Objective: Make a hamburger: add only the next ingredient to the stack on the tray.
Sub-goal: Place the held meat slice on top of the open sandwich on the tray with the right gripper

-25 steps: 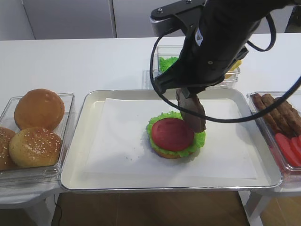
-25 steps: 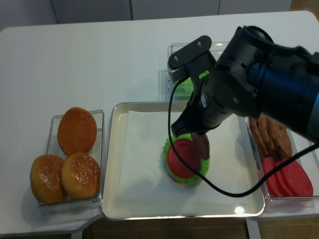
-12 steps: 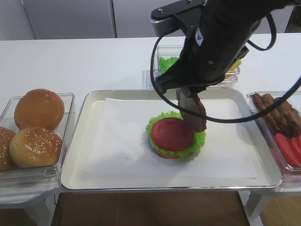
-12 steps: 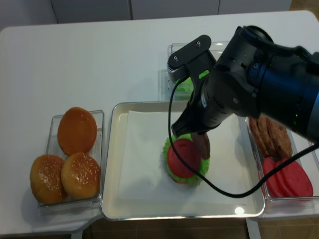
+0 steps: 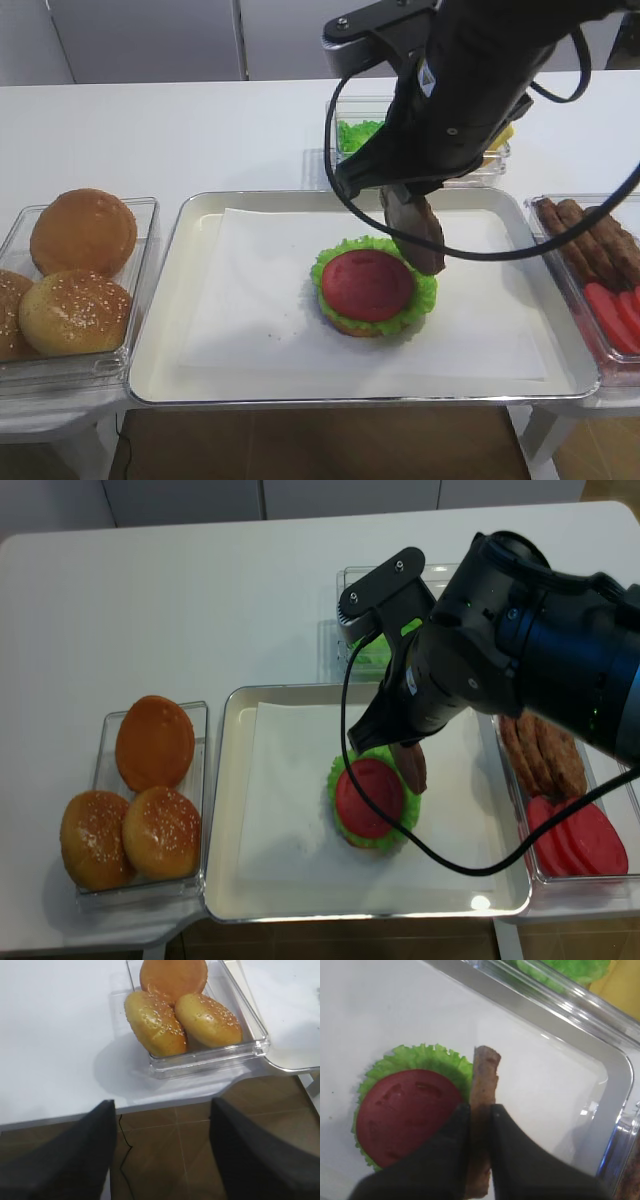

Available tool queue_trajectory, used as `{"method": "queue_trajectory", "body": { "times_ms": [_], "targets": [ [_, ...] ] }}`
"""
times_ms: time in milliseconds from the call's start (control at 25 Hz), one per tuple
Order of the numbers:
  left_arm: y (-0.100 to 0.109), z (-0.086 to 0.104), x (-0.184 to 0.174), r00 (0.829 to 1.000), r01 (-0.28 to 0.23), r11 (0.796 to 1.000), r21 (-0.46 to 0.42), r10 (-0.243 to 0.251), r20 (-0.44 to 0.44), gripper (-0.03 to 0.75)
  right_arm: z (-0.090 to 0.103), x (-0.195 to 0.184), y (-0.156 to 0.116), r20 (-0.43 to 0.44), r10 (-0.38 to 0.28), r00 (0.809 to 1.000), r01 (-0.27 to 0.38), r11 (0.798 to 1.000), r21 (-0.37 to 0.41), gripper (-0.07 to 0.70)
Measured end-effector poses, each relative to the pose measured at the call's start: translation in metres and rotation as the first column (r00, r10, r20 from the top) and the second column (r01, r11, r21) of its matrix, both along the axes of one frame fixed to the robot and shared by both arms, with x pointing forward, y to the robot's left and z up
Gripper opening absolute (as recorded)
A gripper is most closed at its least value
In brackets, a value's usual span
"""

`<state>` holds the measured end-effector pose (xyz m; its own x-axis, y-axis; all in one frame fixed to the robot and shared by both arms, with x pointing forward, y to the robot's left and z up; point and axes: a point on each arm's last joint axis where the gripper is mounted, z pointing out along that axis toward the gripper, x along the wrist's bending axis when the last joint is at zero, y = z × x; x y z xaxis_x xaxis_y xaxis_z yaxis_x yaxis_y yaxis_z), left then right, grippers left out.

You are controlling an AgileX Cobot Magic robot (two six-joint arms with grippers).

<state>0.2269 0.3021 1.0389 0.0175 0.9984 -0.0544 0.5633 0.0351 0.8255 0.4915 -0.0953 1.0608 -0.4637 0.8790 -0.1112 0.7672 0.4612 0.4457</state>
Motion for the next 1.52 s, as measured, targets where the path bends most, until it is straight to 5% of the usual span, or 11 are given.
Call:
{"method": "queue_trajectory", "body": {
  "times_ms": [1520],
  "targets": [
    [0.0000, 0.0000, 0.0000, 1.000, 0.000, 1.000, 0.000, 0.000, 0.000, 0.441, -0.0034, -0.0023, 0.0082, -0.056, -0.014, 0.998, 0.019, 0.996, 0.085, 0.082]
  ]
}}
